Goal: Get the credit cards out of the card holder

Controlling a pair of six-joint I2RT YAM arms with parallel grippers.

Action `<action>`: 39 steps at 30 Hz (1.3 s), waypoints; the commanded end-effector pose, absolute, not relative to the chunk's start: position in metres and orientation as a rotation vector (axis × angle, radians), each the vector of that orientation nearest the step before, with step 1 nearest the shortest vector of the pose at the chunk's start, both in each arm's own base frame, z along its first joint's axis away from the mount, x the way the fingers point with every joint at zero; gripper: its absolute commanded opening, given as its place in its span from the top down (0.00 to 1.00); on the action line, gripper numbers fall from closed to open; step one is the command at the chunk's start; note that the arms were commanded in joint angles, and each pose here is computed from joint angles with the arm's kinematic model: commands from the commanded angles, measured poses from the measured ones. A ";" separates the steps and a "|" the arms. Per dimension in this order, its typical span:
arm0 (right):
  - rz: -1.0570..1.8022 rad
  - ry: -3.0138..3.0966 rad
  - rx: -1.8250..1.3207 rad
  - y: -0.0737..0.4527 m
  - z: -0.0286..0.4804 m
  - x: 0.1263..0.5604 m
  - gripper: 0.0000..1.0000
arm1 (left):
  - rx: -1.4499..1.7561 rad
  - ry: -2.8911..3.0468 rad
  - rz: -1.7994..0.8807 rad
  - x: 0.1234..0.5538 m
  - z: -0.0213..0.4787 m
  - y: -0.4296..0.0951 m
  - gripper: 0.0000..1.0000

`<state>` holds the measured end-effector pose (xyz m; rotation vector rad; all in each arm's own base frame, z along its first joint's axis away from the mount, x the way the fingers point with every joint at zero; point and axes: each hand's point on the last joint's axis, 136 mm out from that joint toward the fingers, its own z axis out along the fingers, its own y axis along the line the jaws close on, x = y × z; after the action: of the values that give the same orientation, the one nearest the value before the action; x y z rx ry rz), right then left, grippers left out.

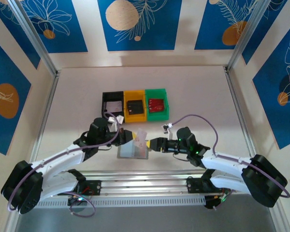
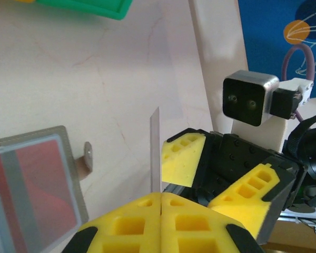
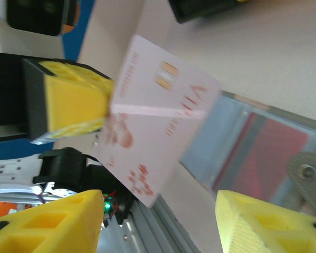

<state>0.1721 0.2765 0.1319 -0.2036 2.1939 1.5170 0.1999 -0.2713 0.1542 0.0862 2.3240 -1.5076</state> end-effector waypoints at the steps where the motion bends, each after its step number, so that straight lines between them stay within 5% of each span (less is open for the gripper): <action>1: 1.586 2.061 -0.244 0.281 0.157 0.170 0.42 | 0.094 2.264 -1.537 0.199 0.166 -0.278 1.00; 30: 1.581 2.057 -0.299 0.290 0.166 0.166 0.47 | 0.104 2.205 -1.609 0.185 0.185 -0.292 1.00; 39: 1.564 1.994 -0.310 0.286 0.177 0.164 0.59 | 0.102 2.215 -1.600 0.181 0.179 -0.292 1.00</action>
<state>0.1619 0.2845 0.1544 -0.2750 2.0907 1.5596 0.1829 -0.2913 0.1800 0.0993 2.2308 -1.5987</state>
